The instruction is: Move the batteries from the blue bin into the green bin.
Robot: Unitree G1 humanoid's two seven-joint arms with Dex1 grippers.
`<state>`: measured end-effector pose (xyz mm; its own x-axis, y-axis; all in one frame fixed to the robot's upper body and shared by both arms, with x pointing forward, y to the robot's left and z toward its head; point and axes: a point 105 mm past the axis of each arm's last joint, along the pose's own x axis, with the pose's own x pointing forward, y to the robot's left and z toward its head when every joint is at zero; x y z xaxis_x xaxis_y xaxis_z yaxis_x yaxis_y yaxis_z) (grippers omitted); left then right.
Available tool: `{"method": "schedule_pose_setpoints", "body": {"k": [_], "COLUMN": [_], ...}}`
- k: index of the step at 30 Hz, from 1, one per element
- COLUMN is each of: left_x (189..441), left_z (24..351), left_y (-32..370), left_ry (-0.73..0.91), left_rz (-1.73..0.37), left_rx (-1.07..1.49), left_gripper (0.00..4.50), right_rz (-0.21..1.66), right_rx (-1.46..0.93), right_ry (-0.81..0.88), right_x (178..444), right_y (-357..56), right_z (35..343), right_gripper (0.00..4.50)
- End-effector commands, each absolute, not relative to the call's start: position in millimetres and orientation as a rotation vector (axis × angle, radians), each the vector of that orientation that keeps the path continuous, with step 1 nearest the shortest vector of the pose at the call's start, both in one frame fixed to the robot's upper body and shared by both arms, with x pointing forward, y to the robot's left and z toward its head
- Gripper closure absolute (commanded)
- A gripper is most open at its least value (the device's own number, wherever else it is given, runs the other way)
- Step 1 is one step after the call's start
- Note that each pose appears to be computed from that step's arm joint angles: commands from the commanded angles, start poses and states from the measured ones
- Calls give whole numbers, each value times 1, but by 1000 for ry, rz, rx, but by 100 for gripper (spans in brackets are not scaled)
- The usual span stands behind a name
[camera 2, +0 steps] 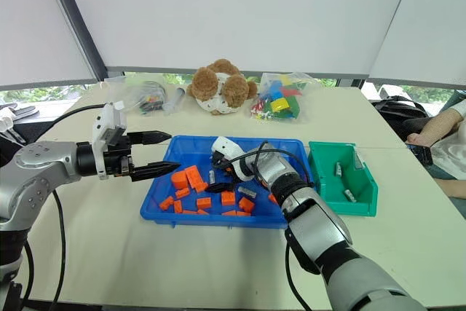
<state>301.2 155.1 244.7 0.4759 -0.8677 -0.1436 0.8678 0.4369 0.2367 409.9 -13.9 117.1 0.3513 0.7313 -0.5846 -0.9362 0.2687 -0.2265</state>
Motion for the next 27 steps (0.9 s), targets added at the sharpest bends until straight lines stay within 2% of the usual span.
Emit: {"method": "schedule_pose_setpoints", "body": {"k": [1, 13, 20, 23, 26, 27], "left_x": [296, 297, 297, 297, 297, 297], "left_z": [257, 256, 255, 255, 254, 254], "left_y": [156, 155, 156, 156, 155, 155], "left_ry": [-44, -39, -36, -36, -35, -35], "left_rz": [-1079, -1079, -1075, -1075, -1077, -1077], "left_rx": [328, 334, 336, 336, 336, 336], "left_gripper": [0, 0, 0, 0, 0, 0], "right_rz": [1153, 1152, 1131, 1121, 1105, 1099], "right_rx": [-611, -495, -511, -496, -496, -493], "right_ry": [458, 527, 547, 552, 558, 561], "right_x": [410, 405, 402, 402, 402, 402], "right_y": [-21, -13, -9, -8, -7, -7], "right_z": [107, 102, 93, 92, 91, 91], "right_gripper": [5, 5, 5, 84, 217, 217]}}
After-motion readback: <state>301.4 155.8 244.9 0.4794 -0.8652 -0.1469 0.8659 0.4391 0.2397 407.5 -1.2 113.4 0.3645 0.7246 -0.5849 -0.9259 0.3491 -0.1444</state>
